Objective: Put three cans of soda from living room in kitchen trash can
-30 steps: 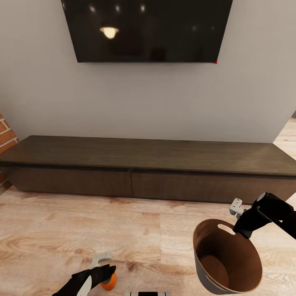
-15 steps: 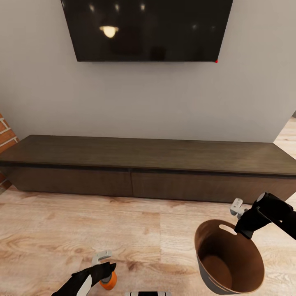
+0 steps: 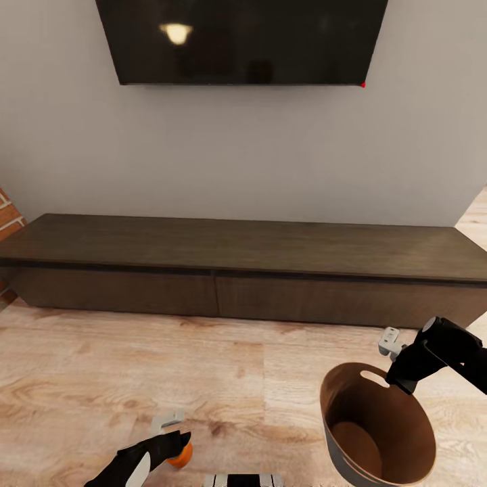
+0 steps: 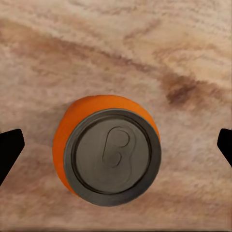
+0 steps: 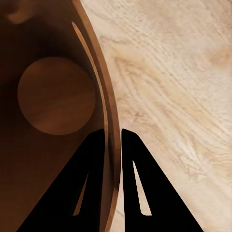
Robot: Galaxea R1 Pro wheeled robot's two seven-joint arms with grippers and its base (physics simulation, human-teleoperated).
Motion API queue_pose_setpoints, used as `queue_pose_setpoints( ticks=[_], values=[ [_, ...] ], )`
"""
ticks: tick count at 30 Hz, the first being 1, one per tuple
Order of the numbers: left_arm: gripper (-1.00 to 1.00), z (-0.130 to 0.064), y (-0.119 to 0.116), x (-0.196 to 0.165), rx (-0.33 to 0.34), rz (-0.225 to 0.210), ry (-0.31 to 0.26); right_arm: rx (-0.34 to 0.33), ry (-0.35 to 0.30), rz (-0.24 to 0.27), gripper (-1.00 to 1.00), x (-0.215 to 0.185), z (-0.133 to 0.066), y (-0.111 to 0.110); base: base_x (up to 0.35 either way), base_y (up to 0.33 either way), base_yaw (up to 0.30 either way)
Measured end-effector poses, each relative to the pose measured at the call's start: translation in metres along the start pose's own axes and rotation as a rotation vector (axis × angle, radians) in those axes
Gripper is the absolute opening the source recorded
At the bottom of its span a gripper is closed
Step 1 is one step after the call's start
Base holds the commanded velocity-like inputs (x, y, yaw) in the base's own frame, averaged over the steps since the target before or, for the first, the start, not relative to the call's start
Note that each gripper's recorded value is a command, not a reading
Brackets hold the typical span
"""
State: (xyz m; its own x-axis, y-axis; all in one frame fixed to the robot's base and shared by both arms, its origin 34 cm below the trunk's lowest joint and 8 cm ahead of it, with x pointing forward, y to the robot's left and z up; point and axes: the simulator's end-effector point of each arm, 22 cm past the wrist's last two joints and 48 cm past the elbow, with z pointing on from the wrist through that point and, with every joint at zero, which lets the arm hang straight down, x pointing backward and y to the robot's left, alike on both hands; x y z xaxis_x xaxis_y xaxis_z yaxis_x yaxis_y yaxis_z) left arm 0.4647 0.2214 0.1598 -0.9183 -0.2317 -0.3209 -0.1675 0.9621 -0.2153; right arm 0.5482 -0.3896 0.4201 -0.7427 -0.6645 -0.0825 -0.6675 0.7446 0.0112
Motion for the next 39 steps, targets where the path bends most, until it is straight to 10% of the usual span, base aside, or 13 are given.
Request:
queue_pose_setpoints(
  ticks=[39],
  values=[
    [1.0,0.013,0.006,0.015,-0.009,-0.005,0.03,-0.035,0.04,0.003,-1.0,0.006,0.025,0.003,0.0,0.0,0.0]
  ],
)
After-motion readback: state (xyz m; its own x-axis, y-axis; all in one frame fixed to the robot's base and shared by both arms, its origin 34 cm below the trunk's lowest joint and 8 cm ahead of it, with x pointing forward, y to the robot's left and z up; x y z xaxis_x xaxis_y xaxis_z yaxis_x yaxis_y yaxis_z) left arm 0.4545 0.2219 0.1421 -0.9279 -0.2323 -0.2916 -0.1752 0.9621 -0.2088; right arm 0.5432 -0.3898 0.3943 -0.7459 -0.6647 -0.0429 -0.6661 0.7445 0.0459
